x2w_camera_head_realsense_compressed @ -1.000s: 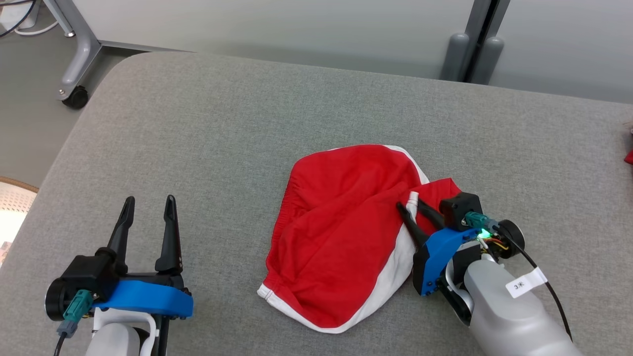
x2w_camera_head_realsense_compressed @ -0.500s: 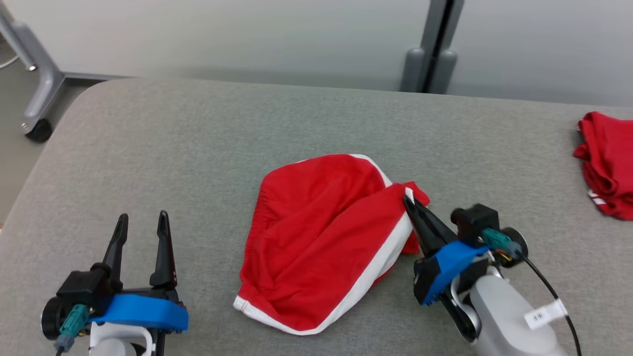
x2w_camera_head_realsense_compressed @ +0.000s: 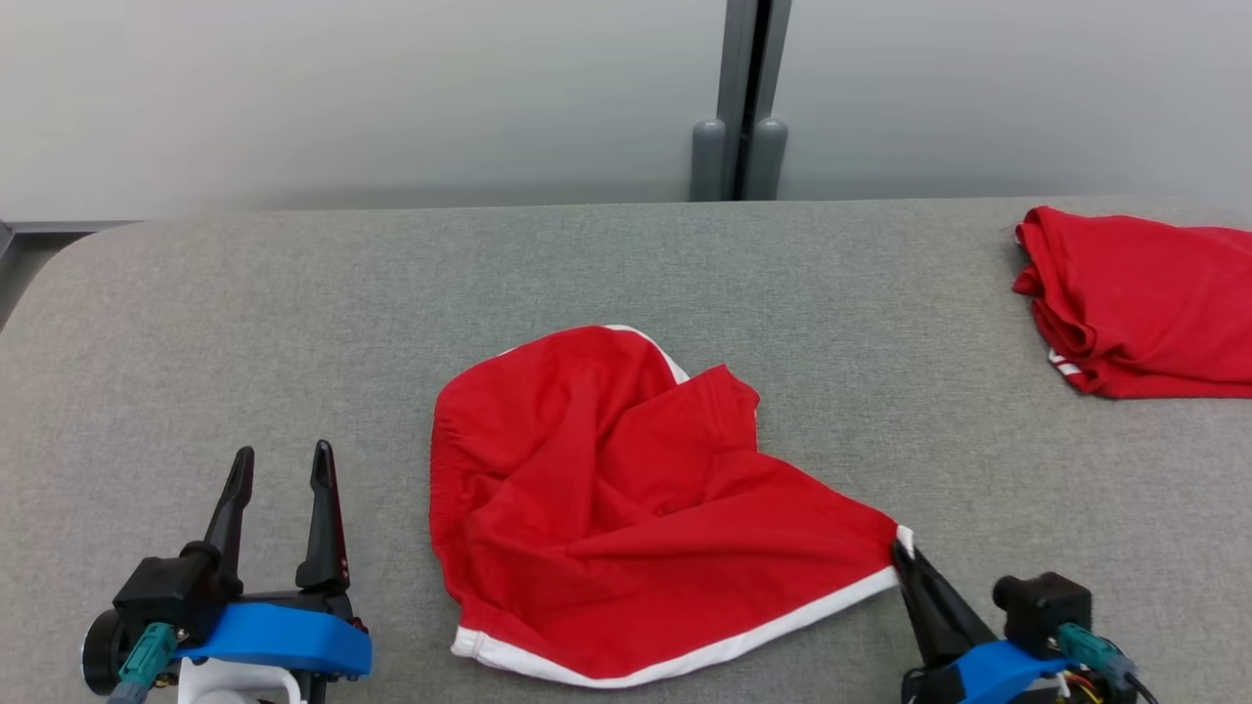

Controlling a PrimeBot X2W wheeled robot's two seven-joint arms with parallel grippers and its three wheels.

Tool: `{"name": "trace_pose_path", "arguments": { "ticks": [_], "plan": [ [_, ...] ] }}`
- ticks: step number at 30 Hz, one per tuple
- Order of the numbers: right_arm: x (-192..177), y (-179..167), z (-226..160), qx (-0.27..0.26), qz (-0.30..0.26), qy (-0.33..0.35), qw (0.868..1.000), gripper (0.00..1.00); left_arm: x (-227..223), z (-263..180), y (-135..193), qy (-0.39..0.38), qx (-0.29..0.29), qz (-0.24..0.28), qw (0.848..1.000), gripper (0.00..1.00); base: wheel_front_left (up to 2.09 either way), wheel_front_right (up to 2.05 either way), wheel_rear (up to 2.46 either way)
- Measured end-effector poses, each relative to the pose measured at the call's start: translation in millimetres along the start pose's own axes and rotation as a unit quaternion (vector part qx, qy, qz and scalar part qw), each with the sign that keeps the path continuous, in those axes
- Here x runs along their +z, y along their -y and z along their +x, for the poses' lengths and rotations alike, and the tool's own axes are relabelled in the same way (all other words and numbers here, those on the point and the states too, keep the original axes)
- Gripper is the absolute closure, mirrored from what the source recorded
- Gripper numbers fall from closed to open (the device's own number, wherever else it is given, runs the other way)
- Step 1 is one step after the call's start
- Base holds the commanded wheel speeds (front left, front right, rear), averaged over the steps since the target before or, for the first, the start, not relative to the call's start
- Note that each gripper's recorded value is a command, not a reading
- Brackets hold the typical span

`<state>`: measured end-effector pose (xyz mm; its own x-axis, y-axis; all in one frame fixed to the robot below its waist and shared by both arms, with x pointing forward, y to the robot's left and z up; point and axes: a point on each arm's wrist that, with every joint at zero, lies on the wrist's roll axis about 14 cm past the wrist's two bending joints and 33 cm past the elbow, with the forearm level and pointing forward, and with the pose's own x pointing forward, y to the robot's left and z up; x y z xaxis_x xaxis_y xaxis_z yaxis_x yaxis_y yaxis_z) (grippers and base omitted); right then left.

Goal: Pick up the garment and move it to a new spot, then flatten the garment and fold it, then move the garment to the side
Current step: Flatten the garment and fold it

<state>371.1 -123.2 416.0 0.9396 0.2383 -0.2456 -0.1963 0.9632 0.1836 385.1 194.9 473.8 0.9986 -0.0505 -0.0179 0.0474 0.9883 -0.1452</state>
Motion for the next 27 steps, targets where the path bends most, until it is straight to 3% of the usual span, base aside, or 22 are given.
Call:
{"name": "trace_pose_path", "arguments": {
  "ticks": [1, 6, 12, 19, 27],
  "plan": [
    [-1, 4, -4, -0.007, 0.002, -0.002, 1.0, 0.0, 0, 1, 2, 0.0, -0.003, 0.0, 1.0, 0.0, 0.0, 0.0, 0.0],
    [13, 20, -14, -0.035, -0.005, 0.017, 0.999, 0.0, 2, 2, 7, 0.004, -0.01, 0.0, 1.0, 0.0, 0.0, 0.0, 0.0],
    [54, 32, -18, -0.053, -0.043, 0.081, 0.994, 0.0, 4, -4, 5, 0.006, -0.007, 0.001, 1.0, 0.0, 0.0, 0.0, 0.0],
    [98, 23, -20, -0.043, -0.074, 0.152, 0.985, 0.0, 8, -13, 0, 0.011, 0.0, 0.008, 1.0, 0.0, 0.0, 0.0, 0.0],
    [110, 11, -26, -0.032, -0.086, 0.173, 0.981, 0.0, 11, -25, -10, 0.014, 0.013, 0.016, 1.0, 0.0, 0.0, 0.0, 0.0]
  ]
}}
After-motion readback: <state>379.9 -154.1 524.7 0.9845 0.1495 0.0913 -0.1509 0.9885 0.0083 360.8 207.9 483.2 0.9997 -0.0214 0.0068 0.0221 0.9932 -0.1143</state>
